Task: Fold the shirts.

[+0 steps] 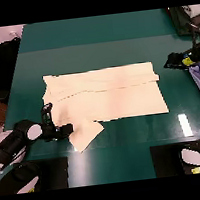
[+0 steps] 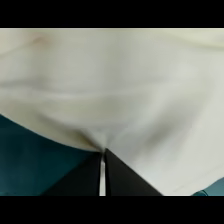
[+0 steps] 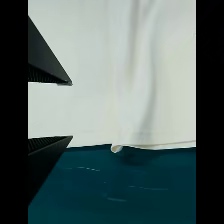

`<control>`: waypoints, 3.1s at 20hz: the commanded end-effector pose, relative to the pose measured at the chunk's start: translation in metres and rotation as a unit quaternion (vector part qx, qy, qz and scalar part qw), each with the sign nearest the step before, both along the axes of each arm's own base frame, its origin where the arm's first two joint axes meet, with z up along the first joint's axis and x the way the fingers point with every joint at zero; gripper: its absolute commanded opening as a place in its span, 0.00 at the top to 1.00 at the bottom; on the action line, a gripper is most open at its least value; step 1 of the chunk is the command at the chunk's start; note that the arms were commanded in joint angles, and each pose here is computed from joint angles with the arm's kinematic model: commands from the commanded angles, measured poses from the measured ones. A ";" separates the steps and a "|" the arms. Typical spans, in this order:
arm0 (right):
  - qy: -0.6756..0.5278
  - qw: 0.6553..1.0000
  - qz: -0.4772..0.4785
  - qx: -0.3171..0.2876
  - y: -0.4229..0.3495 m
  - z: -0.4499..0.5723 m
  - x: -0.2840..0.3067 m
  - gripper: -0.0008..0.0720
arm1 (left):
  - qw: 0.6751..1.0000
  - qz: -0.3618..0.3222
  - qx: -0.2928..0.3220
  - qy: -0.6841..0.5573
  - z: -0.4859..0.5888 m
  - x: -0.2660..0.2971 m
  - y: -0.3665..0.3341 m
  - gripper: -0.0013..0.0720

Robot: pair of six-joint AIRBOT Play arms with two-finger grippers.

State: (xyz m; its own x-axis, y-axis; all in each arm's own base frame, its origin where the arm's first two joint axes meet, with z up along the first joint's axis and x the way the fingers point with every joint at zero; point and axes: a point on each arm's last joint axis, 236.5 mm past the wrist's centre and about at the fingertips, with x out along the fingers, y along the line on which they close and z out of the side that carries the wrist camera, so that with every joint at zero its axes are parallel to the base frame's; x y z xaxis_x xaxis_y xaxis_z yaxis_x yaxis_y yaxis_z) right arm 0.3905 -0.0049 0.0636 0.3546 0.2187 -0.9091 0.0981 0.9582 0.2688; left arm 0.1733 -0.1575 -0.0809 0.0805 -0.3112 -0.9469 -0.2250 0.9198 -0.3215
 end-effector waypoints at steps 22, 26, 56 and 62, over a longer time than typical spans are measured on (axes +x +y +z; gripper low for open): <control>0.272 0.959 0.064 0.050 0.022 -0.155 -0.168 0.96 | 0.989 -0.100 -0.028 -0.104 0.080 0.045 -0.028 0.94; 0.240 0.968 0.061 0.046 0.019 -0.120 -0.175 0.96 | 0.985 -0.136 0.003 -0.101 0.105 0.043 -0.018 0.94; -0.004 0.998 -0.003 0.061 0.002 -0.056 0.036 0.96 | 0.909 0.003 0.141 -0.392 0.169 0.261 0.075 0.94; -0.033 0.996 -0.012 0.077 0.015 -0.065 0.069 0.77 | 0.916 -0.008 0.139 -0.376 0.129 0.280 0.066 0.94</control>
